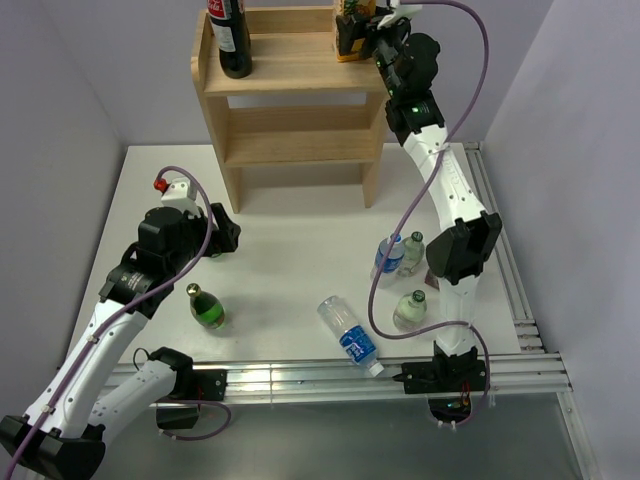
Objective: Place and organize the beverage onto the shelf
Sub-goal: Place the drink on the shelf.
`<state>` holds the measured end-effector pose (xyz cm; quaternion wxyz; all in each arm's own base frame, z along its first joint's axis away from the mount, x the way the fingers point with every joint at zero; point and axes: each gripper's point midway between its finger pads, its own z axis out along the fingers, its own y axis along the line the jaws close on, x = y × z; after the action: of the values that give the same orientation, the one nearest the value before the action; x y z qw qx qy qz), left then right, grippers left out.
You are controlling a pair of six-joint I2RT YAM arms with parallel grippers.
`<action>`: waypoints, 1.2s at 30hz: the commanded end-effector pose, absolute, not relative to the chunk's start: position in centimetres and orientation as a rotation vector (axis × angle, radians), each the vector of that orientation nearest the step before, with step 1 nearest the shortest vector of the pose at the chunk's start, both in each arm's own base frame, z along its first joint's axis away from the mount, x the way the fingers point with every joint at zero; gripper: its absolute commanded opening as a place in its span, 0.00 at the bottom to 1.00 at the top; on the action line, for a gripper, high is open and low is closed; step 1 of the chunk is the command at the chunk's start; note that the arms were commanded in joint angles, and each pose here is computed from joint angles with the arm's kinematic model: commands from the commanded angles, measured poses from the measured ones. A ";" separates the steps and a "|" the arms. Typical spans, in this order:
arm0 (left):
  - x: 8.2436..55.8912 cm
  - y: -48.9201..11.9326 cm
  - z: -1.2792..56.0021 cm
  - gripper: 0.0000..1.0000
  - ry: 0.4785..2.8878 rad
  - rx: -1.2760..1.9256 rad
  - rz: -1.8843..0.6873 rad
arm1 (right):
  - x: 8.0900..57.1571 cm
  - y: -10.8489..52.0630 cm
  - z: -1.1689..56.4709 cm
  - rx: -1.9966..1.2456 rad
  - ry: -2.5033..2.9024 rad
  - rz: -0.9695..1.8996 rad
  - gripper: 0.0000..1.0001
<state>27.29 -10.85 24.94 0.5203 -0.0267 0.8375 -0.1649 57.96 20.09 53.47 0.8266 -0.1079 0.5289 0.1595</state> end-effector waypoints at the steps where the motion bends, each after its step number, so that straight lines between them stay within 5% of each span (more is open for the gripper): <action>1: 27.3 -10.8 25.6 0.99 1.973 -0.055 -0.404 | 54.5 18.1 57.5 -0.212 1.053 0.335 0.92; 23: 27.2 -10.7 26.2 1.00 1.957 -0.062 -0.411 | 43.8 13.2 59.4 -0.101 1.162 0.321 0.98; 36: 26.8 -10.8 26.9 1.00 1.931 -0.059 -0.438 | 33.7 2.9 50.0 0.330 1.559 0.055 1.00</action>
<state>26.80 -10.64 25.97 0.5348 -0.0278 0.8269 -0.1716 35.82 5.94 53.81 0.7423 0.0835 0.6609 0.0721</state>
